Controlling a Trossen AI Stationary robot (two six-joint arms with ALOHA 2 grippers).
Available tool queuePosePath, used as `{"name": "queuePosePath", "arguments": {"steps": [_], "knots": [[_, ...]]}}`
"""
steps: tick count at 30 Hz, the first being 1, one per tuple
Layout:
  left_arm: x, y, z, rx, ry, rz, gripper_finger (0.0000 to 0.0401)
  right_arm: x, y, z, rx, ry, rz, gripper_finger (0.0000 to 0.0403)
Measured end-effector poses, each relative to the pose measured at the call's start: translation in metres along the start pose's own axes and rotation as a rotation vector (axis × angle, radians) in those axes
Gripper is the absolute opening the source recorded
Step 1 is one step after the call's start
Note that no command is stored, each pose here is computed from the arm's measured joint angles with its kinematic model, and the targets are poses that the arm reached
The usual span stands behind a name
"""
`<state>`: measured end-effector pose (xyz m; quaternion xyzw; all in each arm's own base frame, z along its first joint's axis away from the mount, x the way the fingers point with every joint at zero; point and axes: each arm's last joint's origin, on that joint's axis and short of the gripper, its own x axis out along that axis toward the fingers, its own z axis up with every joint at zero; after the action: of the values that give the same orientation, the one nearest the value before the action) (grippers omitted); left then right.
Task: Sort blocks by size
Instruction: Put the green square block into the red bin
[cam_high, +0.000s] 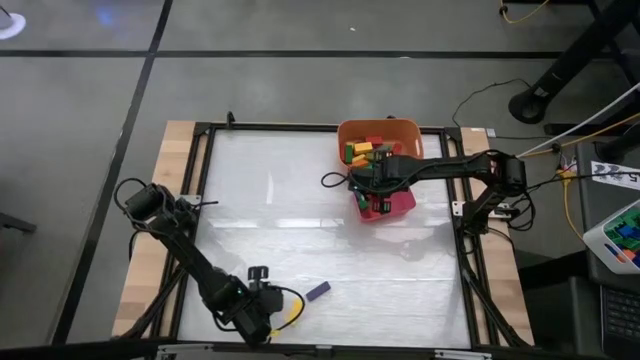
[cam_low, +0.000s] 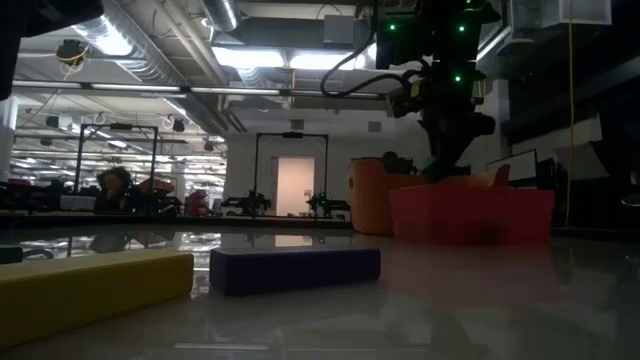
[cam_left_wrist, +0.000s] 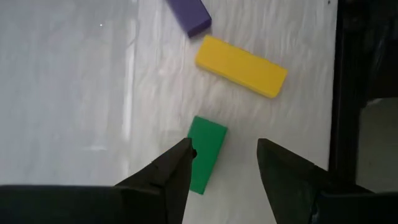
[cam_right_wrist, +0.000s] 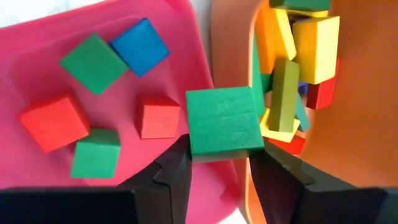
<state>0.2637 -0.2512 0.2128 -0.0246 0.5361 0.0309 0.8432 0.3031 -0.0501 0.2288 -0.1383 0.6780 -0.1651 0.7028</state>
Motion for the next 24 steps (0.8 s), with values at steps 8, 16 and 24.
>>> {"name": "queuePosePath", "arguments": {"steps": [8, 16, 24], "knots": [[0.003, -0.001, -0.001, 0.044, 0.005, 0.007, 0.0169, 0.000, 0.000, 0.000, 0.003, 0.002, 0.000, 0.0147], [0.028, -0.004, -0.006, 0.137, 0.055, 0.056, 0.0169, 0.000, 0.000, -0.001, 0.022, 0.008, 0.000, 0.0170], [0.031, 0.005, 0.000, 0.205, 0.075, 0.081, 0.0169, 0.000, -0.001, 0.000, 0.079, 0.003, -0.027, 0.0243]]}}
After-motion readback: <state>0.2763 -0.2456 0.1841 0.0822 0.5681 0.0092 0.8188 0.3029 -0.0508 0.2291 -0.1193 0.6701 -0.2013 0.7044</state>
